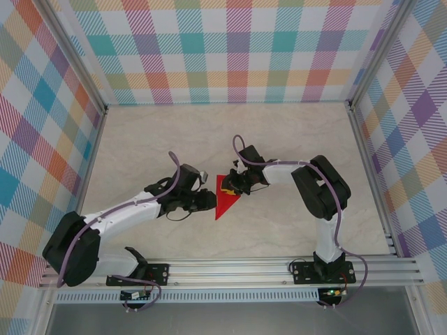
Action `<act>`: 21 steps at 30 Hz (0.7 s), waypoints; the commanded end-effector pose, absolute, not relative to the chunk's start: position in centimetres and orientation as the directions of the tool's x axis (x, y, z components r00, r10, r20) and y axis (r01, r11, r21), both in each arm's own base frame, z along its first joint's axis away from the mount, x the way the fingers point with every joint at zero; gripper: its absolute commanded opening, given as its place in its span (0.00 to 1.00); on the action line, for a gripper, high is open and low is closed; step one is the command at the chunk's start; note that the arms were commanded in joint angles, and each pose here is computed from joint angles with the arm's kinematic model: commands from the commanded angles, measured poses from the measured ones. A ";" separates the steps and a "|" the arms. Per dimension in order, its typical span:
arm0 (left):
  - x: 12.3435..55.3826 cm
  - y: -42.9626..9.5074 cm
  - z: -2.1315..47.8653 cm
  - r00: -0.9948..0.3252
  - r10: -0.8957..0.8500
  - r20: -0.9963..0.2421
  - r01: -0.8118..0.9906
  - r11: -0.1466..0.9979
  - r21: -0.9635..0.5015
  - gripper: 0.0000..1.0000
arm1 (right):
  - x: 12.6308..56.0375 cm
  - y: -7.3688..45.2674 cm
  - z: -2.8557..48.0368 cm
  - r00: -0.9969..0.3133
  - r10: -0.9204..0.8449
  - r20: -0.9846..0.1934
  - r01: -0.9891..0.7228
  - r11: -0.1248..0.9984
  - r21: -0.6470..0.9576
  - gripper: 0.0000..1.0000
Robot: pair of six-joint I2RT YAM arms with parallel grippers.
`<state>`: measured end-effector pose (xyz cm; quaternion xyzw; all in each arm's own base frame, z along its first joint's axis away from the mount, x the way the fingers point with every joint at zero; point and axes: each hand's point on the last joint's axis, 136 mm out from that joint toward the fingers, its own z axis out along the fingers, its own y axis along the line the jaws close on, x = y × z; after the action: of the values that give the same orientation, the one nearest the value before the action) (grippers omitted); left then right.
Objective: Fold a paper plane with a square sheet of paper (pick it up from the middle)
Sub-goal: Fourth fold the wing at the center of the table.
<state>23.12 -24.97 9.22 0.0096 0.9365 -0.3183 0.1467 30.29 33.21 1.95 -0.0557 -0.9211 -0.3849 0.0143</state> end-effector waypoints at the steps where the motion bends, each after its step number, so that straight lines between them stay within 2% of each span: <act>1: 25.0 -27.1 9.6 -0.951 -0.116 -0.287 0.115 0.729 -0.675 0.25 | 28.1 31.0 -2.4 -0.981 0.111 0.159 0.184 0.786 0.590 0.19; 12: 26.7 -28.3 5.7 -0.960 -0.131 -0.249 0.074 0.735 -0.674 0.21 | 28.0 31.0 -2.6 -0.981 0.109 0.163 0.185 0.788 0.588 0.19; 21: 25.2 -27.1 2.2 -0.979 -0.118 -0.165 0.015 0.770 -0.638 0.20 | 27.9 30.9 -2.9 -0.980 0.107 0.169 0.187 0.790 0.583 0.19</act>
<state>25.90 -27.75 3.52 -0.0208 0.9319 -0.3423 0.1183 30.20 33.28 1.93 -0.0548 -0.9204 -0.3868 0.0172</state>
